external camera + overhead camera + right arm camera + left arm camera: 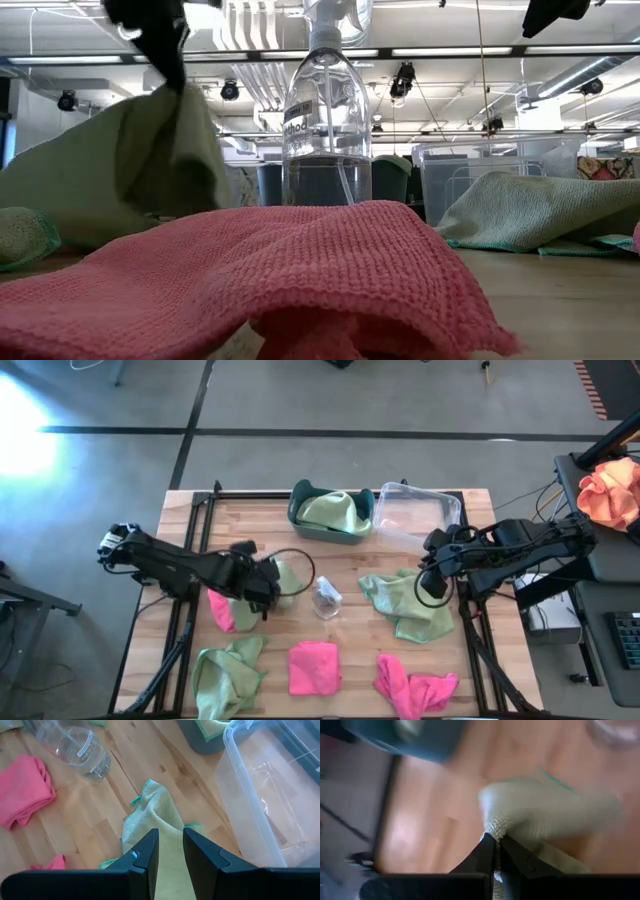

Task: Sort microfiber towel by color & place in baskets
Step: Put the top left green microfiber cloth into the blue bin

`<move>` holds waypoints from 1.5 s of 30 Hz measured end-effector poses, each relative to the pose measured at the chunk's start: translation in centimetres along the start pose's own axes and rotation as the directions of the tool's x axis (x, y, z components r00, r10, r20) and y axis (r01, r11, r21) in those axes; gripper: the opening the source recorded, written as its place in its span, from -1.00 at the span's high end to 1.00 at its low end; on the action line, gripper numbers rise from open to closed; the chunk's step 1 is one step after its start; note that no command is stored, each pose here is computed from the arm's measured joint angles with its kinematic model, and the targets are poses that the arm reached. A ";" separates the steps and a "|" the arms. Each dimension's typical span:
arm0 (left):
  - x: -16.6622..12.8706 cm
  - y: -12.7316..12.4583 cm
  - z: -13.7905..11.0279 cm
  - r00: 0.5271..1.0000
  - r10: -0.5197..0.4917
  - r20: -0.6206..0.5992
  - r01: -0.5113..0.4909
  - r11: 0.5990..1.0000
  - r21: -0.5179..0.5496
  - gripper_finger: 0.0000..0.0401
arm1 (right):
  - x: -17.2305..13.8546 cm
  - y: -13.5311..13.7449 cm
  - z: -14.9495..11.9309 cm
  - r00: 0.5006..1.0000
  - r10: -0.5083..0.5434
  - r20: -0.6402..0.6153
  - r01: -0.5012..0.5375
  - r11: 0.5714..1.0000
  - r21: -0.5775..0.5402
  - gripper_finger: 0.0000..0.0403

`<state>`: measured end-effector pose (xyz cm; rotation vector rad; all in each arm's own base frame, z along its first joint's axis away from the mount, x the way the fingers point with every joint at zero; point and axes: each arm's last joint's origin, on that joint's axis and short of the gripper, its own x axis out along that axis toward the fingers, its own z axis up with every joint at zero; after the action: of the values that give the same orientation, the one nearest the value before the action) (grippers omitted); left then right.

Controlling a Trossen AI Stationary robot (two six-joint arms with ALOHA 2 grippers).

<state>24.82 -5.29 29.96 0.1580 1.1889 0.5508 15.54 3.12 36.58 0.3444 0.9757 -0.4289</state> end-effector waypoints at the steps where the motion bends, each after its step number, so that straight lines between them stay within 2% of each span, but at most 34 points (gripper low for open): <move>1: -0.7 0.6 0.5 0.999 0.028 0.022 -0.028 1.000 -0.009 1.00 | 0.0 0.0 0.0 1.000 0.000 0.000 0.000 1.000 -0.010 0.59; 6: -4.3 3.7 2.9 0.974 0.151 0.168 -0.141 0.988 -0.070 1.00 | 0.0 0.0 0.0 1.000 0.000 0.000 0.000 1.000 -0.031 0.59; 13: -8.6 7.9 5.3 0.896 0.306 0.322 -0.264 0.950 -0.167 1.00 | 0.0 0.0 0.0 1.000 0.000 0.000 0.000 0.998 -0.063 0.59; 16: -9.9 9.5 6.0 0.856 0.369 0.362 -0.312 0.927 -0.208 1.00 | 0.0 0.0 0.0 1.000 0.000 0.000 0.000 0.996 -0.088 0.59; 21: -10.6 11.5 7.8 0.805 0.417 0.423 -0.337 0.907 -0.252 1.00 | 0.0 0.0 0.0 1.000 0.000 0.000 0.000 0.993 -0.118 0.59; 24: -10.3 12.4 9.0 0.771 0.440 0.461 -0.354 0.897 -0.265 1.00 | 0.0 0.0 0.0 1.000 0.000 0.000 0.000 0.990 -0.140 0.59; 30: -8.2 14.0 11.1 0.740 0.386 0.551 -0.262 0.919 -0.293 1.00 | 0.0 0.0 0.0 1.000 0.000 0.000 0.000 0.988 -0.152 0.59; 34: -6.6 15.1 11.8 0.735 0.406 0.544 -0.270 0.910 -0.315 1.00 | 0.0 0.0 0.0 1.000 0.001 0.001 -0.001 0.987 -0.163 0.59; 39: -4.3 15.9 12.7 0.762 0.420 0.493 -0.295 0.903 -0.313 1.00 | 0.0 0.0 0.0 1.000 0.001 0.000 -0.001 0.982 -0.190 0.59; 45: -0.3 15.5 14.4 0.821 0.280 0.497 -0.178 0.954 -0.243 1.00 | 0.0 0.0 0.0 1.000 0.001 0.001 -0.001 0.977 -0.212 0.59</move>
<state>32.86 10.24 41.85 0.2769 0.5752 0.7707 15.48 3.11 36.60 0.1515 1.0104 -0.3200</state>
